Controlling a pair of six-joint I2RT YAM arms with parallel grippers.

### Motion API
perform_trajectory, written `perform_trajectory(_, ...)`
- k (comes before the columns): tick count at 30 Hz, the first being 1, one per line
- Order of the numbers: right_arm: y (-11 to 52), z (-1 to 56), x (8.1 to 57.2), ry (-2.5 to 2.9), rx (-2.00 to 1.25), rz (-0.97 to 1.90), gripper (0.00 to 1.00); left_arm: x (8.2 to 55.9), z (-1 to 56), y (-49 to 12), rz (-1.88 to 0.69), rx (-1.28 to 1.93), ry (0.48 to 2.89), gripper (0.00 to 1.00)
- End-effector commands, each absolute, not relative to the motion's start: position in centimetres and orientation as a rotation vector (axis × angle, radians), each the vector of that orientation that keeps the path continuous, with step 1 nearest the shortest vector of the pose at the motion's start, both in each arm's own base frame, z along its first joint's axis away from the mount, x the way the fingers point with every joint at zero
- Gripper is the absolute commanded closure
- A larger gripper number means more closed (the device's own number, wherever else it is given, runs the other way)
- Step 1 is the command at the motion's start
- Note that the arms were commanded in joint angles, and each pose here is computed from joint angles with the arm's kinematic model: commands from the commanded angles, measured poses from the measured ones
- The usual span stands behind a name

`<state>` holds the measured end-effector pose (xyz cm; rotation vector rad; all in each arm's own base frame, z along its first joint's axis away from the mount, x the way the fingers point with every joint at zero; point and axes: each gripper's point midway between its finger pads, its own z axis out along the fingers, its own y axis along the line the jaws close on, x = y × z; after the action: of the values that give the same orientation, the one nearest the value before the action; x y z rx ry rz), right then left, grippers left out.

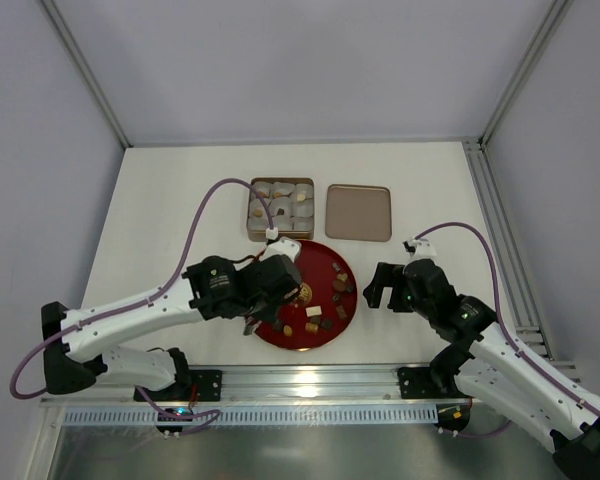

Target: Pack the chocolate

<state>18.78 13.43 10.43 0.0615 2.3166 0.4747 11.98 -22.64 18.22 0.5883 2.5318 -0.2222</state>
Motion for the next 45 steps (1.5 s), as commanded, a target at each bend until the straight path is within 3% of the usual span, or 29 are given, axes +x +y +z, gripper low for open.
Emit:
perform_trajectory(1,13.7,11.2,19.2,2.282,0.080,0.504,0.00,14.5,20.3,-22.7,-0.194,0.548,2.467,0.86)
perform_trajectory(10,13.7,11.2,19.2,2.286,0.076,0.499,0.00,23.0,24.8,-23.8,-0.224,0.407,2.379,0.86)
perform_trajectory(21,13.7,11.2,19.2,2.287,0.083,0.498,0.00,32.3,22.3,-26.4,-0.164,0.401,2.430,0.86)
perform_trajectory(33,13.7,11.1,19.2,2.287,0.081,0.497,0.00,35.8,19.6,-27.2,-0.106,0.437,2.490,0.83)
perform_trajectory(45,13.8,11.0,19.2,2.289,0.077,0.501,0.00,36.2,16.3,-27.0,-0.073,0.453,2.551,0.80)
